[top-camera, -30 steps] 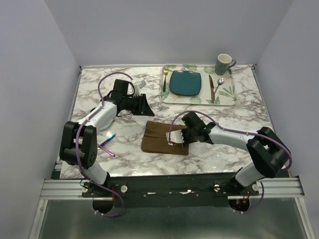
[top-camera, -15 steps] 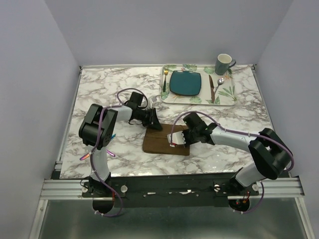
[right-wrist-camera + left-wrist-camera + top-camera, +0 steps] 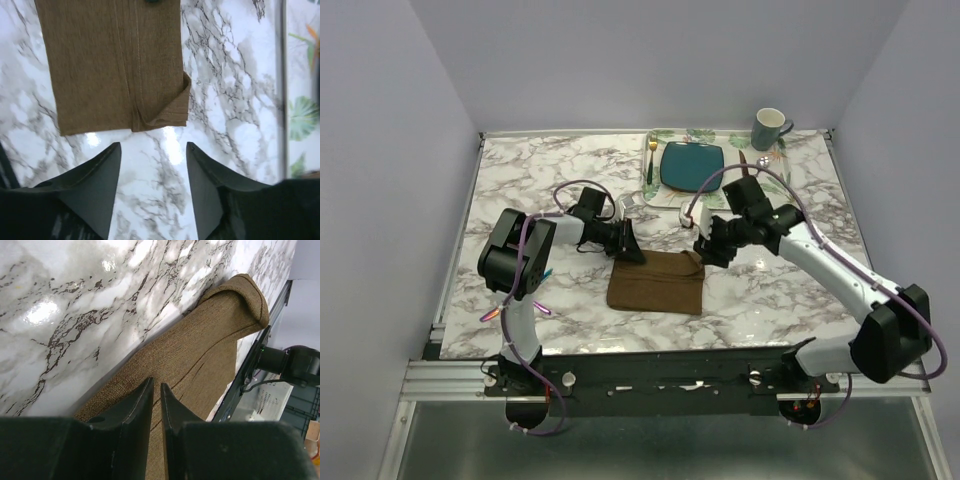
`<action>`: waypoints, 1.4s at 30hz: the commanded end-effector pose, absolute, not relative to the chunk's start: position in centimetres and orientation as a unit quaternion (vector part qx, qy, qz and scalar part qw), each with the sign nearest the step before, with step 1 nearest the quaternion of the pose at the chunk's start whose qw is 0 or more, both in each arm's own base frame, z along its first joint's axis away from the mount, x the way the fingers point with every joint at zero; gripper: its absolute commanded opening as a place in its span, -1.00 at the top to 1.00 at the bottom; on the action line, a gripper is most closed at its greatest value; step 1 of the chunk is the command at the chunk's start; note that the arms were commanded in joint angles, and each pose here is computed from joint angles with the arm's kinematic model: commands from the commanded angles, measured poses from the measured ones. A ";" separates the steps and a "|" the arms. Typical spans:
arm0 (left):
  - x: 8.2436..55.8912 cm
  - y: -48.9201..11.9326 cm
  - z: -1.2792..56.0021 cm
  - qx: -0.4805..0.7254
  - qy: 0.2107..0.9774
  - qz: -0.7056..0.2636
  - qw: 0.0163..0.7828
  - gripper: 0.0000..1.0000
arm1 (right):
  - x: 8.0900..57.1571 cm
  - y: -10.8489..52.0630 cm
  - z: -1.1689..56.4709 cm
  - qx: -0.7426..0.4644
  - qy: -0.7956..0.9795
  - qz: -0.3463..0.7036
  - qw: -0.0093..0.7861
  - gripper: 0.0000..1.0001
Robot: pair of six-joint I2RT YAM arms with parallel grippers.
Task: Fold the napkin into a case and place the utensils inside
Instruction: Smooth out the 2/3-rectangle-folded napkin at the center of the board.
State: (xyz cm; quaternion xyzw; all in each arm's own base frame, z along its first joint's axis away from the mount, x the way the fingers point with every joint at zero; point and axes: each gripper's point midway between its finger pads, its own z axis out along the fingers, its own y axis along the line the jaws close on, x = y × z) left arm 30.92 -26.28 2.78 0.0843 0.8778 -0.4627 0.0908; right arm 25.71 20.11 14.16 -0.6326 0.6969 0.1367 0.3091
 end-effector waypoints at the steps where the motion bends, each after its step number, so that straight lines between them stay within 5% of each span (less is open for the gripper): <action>1: 29.9 -24.8 -0.1 0.076 0.897 -0.429 0.072 0.49 | 24.2 21.7 12.2 -0.491 0.797 0.294 0.194 -0.05; 12: 29.9 -24.9 -0.2 0.076 0.897 -0.429 0.075 0.49 | 28.9 21.5 9.0 -0.275 0.903 0.307 0.124 0.06; 26: 29.9 -24.9 -0.3 0.074 0.897 -0.430 0.075 0.49 | 28.0 20.3 6.0 -0.206 0.931 0.292 0.074 0.01; 32: 30.1 -25.0 -0.4 0.071 0.897 -0.429 0.075 0.49 | 27.8 20.6 5.4 -0.181 0.935 0.300 0.055 0.24; 42: 30.1 -25.0 -0.3 0.068 0.897 -0.429 0.076 0.49 | 27.8 19.1 4.0 -0.123 0.955 0.269 0.034 0.20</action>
